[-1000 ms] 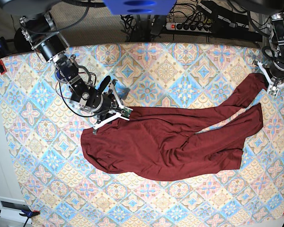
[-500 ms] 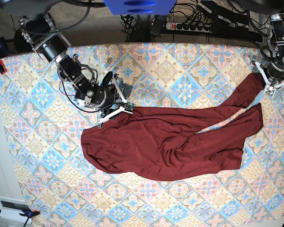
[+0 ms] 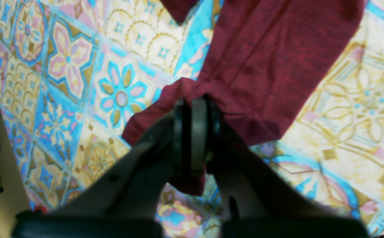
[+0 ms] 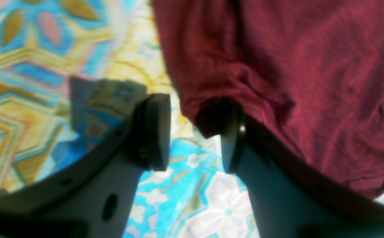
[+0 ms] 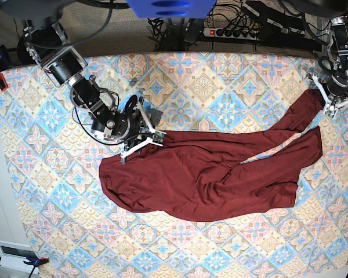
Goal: Layout the t-shirt on the table in an organized manner, then fold the t-shirt properly
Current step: 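Grasp the shirt's bunched end with the right gripper and lift it, then pull the shirt ends apart with both grippers to flatten it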
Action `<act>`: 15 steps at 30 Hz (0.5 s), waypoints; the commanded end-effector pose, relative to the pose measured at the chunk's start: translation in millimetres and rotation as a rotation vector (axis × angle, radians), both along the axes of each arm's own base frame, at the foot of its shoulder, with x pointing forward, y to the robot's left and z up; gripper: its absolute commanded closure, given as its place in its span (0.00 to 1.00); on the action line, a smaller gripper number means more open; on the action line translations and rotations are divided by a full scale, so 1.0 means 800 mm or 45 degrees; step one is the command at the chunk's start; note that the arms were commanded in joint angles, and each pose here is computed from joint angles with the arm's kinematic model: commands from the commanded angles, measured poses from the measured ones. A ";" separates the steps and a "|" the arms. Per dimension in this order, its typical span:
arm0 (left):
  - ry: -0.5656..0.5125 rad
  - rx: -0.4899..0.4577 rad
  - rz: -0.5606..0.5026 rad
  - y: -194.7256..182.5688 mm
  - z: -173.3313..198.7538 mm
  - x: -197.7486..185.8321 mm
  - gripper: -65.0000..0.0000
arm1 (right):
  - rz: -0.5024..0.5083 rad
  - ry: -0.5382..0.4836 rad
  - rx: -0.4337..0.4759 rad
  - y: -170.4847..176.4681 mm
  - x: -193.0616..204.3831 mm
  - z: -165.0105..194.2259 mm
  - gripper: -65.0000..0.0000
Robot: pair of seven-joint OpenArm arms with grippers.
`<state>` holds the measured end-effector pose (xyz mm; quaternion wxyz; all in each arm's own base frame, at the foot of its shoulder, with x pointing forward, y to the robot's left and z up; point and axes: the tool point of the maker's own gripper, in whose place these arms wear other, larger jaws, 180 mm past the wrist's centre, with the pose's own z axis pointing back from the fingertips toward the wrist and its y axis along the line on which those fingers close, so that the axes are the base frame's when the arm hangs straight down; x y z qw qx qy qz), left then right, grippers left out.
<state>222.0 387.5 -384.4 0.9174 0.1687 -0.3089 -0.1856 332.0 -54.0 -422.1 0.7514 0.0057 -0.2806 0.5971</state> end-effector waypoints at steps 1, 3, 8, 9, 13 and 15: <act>-0.047 0.031 -0.008 0.010 0.018 0.010 1.00 | -0.022 -0.024 -0.074 -0.018 0.010 -0.001 0.65; -0.047 0.031 -0.008 0.010 0.018 0.010 1.00 | 0.009 -0.029 -0.085 -0.014 0.015 -0.001 0.65; -0.047 0.031 -0.008 0.010 0.018 0.010 1.00 | 0.022 0.017 -0.123 -0.020 0.008 -0.020 0.65; -0.047 0.031 -0.008 0.010 0.018 0.010 1.00 | 0.023 0.020 -0.124 -0.020 0.007 -0.021 0.65; -0.045 0.030 -0.011 0.008 0.018 0.010 1.00 | 0.000 0.028 -0.152 -0.031 0.016 -0.025 0.65; -0.045 0.030 -0.011 0.008 0.018 0.010 1.00 | -0.008 0.037 -0.145 -0.025 0.020 -0.027 0.65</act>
